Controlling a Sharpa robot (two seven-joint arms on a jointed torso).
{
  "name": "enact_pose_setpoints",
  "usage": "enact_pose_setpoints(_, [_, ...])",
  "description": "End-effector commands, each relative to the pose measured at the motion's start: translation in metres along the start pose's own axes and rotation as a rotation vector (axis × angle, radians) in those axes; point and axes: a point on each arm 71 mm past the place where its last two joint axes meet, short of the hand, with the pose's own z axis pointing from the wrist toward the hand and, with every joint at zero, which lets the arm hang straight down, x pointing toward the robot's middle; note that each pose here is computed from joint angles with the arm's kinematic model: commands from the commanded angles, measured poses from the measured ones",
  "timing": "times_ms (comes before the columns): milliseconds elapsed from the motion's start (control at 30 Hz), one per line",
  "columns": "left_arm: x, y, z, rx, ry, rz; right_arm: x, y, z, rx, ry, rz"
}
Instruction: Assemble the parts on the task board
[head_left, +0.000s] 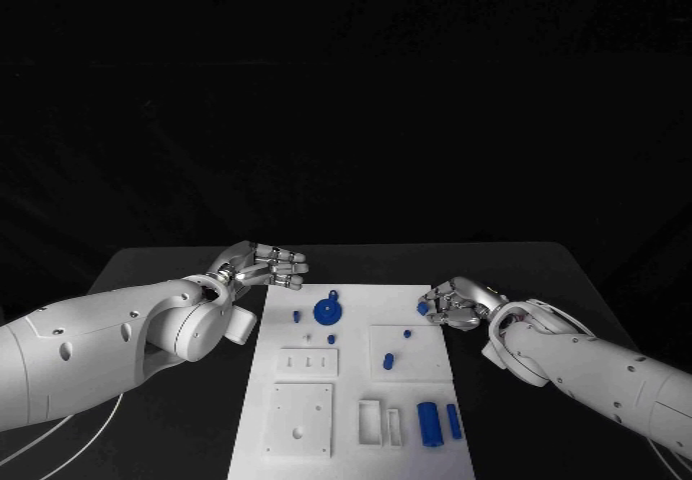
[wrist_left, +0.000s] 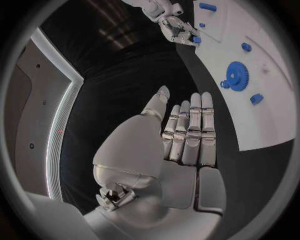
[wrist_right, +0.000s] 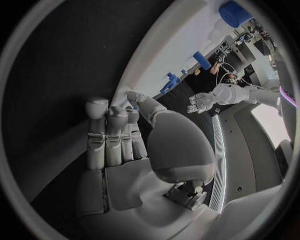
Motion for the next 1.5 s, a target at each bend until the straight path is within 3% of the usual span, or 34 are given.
enact_pose_setpoints(33, [0.0027,-0.0011,0.0006,0.005,0.020,-0.001,0.0042,0.0014,0.0007,-0.019,0.039,-0.011])
enact_pose_setpoints(1500, [0.0033,-0.0003,0.0011,-0.005,0.028,0.003,0.0066,0.0017,0.0071,-0.020,0.027,0.005])
